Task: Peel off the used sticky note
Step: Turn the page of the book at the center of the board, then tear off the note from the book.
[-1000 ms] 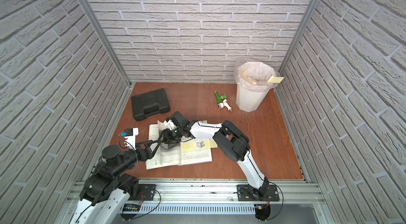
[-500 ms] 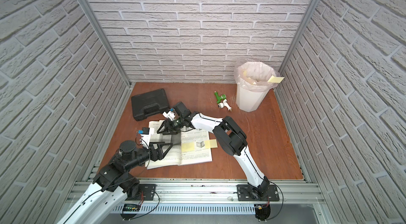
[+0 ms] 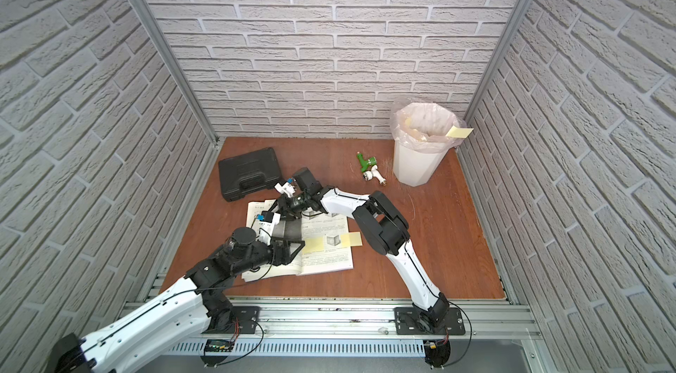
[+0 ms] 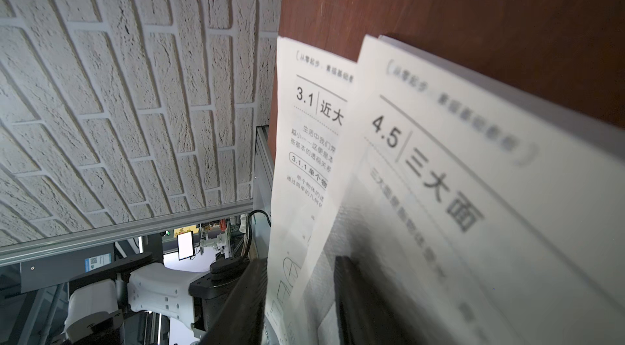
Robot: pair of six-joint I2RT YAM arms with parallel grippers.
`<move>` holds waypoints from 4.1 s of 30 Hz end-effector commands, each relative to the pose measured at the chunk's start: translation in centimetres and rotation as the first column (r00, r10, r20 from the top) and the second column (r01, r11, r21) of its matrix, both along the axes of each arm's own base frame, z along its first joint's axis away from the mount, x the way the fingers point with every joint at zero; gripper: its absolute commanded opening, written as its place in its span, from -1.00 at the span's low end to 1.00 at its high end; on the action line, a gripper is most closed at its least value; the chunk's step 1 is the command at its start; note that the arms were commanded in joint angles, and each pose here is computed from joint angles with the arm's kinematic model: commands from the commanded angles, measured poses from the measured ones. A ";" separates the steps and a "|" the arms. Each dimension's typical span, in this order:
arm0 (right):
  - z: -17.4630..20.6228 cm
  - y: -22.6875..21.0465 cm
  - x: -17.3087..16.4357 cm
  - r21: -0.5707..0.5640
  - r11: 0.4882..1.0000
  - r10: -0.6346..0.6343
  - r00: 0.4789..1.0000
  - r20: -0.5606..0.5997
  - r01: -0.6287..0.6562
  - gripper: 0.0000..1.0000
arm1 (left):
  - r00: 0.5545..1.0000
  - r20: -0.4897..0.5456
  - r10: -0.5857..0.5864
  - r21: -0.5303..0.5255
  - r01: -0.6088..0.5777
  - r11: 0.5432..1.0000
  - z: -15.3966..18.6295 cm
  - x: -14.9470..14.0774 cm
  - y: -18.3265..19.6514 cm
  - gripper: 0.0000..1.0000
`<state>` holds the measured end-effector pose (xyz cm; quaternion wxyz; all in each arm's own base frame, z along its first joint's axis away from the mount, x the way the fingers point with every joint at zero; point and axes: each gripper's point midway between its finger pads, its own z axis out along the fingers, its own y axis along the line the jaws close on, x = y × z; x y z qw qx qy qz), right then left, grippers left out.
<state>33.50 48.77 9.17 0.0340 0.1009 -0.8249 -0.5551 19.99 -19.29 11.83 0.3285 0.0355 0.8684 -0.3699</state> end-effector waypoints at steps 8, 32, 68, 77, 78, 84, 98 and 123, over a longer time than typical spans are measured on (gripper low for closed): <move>0.6 0.9 0.0 0.066 0.998 -0.017 1.000 -0.021 0.018 -0.27 | 0.996 -0.081 0.042 0.101 -0.034 0.994 -3.0 1.8 -1.1 0.62; 8.5 -8.5 2.7 -0.083 0.951 -0.265 0.923 0.278 0.297 -0.05 | 0.959 -0.224 0.172 0.273 -0.108 0.956 -9.1 -1.0 3.4 0.57; -5.7 -17.8 -9.8 -0.460 0.860 -0.159 0.972 0.174 0.223 0.11 | 0.954 -0.250 0.167 0.193 -0.120 0.974 -8.8 -1.0 3.6 0.54; -7.5 -17.5 -9.9 -0.502 0.838 -0.145 0.974 0.173 0.214 0.12 | 0.952 -0.252 0.171 0.192 -0.124 0.973 -8.9 -0.9 3.7 0.54; -7.6 -17.3 -9.9 -0.499 0.839 -0.147 0.974 0.171 0.214 0.12 | 0.952 -0.252 0.171 0.191 -0.124 0.974 -8.9 -0.8 3.7 0.54; -8.2 -16.6 -10.0 -0.467 0.856 -0.172 0.974 0.146 0.221 0.11 | 0.953 -0.251 0.172 0.190 -0.126 0.974 -8.9 -0.8 3.7 0.54; -7.7 -18.5 -9.5 -0.524 0.800 -0.205 0.954 0.218 0.291 0.14 | 0.951 -0.254 0.178 0.190 -0.131 0.973 -9.3 -1.0 3.9 0.55; -9.1 -15.7 -10.9 -0.451 0.848 -0.235 0.960 0.150 0.278 0.28 | 0.950 -0.251 0.185 0.186 -0.140 0.973 -9.2 -1.0 4.2 0.56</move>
